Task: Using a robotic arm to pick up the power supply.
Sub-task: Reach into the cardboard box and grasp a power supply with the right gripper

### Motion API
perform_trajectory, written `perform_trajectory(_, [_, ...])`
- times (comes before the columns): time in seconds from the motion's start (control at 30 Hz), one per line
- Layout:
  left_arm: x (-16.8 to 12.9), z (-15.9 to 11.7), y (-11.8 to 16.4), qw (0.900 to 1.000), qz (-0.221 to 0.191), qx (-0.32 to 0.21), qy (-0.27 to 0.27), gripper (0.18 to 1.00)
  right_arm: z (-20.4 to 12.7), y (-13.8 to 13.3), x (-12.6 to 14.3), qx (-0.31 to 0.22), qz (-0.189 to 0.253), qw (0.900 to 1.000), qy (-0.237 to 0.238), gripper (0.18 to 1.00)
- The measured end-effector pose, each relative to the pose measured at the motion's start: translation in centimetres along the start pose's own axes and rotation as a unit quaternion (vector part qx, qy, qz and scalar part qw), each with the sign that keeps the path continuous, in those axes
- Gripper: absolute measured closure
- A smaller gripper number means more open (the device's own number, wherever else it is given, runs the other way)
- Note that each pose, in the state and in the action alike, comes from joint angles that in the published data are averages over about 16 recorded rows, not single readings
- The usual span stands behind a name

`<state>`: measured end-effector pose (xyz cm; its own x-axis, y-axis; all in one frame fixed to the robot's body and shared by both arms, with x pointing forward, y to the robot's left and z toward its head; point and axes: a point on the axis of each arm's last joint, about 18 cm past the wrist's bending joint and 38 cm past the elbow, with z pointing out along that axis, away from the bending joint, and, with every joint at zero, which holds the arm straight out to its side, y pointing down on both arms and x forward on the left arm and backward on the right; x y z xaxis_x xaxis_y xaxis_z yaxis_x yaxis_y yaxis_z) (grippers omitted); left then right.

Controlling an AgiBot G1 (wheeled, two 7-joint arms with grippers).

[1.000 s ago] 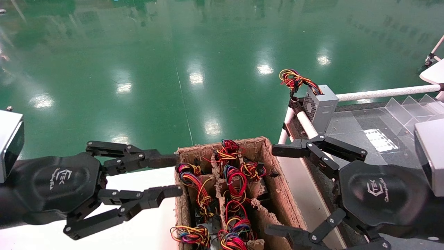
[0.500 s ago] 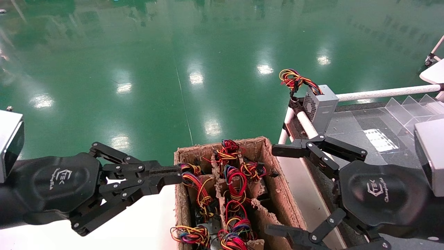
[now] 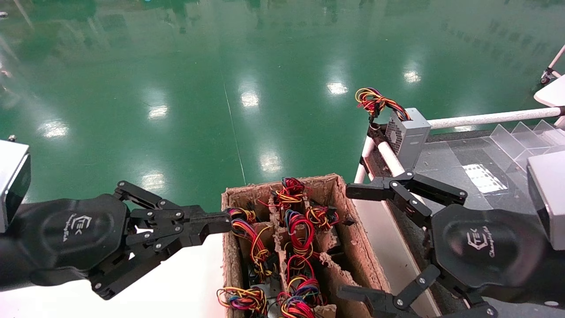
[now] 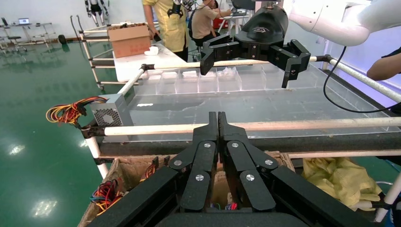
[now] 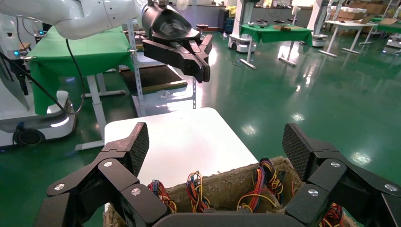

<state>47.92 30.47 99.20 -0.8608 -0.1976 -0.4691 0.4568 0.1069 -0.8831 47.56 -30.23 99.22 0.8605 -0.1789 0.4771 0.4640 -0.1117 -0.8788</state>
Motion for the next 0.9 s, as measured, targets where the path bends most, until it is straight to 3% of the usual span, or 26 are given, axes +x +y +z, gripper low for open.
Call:
perform_trajectory(0.4, [0.0, 0.0, 0.0, 1.0, 0.0, 0.0, 0.0, 0.898, 0.0, 1.0, 1.2, -0.023, 0.003, 0.999, 0.028, 0.178])
perform_trajectory(0.6, [0.0, 0.0, 0.0, 1.0, 0.0, 0.0, 0.0, 0.802, 0.4, 3.2, 3.5, -0.069, 0.01, 0.995, 0.067, 0.178])
perform_trajectory(0.9, [0.0, 0.0, 0.0, 1.0, 0.0, 0.0, 0.0, 0.593, 1.9, 7.8, 7.3, -0.155, 0.018, 0.982, 0.109, 0.178])
